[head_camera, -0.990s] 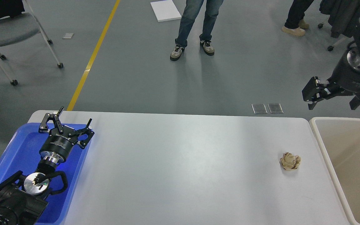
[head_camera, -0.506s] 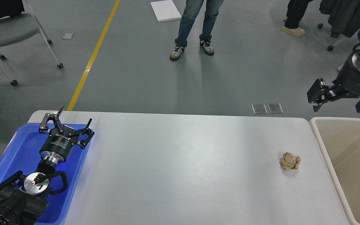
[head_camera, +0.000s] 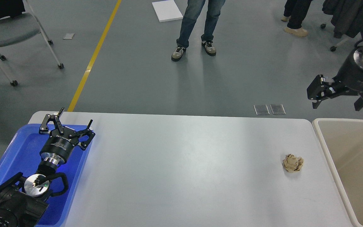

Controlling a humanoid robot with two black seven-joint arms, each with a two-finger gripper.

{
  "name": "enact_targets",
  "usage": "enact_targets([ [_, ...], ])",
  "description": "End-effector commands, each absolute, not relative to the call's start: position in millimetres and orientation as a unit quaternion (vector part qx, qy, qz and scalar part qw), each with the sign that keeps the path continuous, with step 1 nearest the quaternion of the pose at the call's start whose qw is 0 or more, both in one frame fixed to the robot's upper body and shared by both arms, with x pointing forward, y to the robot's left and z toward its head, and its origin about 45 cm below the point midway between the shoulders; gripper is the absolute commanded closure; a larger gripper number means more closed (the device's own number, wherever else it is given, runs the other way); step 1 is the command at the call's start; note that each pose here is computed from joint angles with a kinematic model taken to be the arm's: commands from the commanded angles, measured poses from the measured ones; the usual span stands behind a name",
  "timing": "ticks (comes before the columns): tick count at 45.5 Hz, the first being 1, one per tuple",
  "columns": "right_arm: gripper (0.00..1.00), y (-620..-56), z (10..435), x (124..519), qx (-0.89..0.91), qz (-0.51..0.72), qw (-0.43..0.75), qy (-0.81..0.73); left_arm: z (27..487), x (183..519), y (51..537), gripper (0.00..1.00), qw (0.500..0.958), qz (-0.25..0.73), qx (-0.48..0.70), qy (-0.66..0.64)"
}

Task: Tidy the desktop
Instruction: 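Lower the open right gripper down onto the crumpled paper ball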

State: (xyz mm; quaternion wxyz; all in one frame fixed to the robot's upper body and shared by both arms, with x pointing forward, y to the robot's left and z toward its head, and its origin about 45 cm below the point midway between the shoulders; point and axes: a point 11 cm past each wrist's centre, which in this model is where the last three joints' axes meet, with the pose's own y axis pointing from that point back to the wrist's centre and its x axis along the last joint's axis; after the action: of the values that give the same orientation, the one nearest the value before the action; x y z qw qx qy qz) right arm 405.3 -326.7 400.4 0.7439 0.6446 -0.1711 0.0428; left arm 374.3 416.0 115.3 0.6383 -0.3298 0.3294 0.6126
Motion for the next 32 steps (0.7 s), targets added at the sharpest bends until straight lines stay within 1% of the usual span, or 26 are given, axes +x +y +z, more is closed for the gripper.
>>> enact_targets([
  [1,0.0,-324.6,362.9,400.8,0.657,0.012,0.74,-0.145,115.2,374.3,415.9,0.0,0.639,0.612,-0.329,0.33],
  [16,0.01,-300.8,308.3,392.1,0.699,-0.021,0.708,-0.099,115.3,374.3,416.0,0.0,0.638,0.613,-0.33,0.329],
  [20,0.0,-307.7,285.3,401.9,0.701,0.001,0.693,-0.167,114.7,373.7,416.2,0.0,0.638,0.613,-0.33,0.33],
  [26,0.0,-318.7,241.7,400.1,0.7,0.004,0.679,-0.222,114.7,373.7,416.2,0.0,0.638,0.613,-0.329,0.33],
  [32,0.0,-327.2,234.3,409.2,0.693,0.015,0.67,-0.265,115.3,374.3,416.0,0.0,0.638,0.613,-0.33,0.329],
])
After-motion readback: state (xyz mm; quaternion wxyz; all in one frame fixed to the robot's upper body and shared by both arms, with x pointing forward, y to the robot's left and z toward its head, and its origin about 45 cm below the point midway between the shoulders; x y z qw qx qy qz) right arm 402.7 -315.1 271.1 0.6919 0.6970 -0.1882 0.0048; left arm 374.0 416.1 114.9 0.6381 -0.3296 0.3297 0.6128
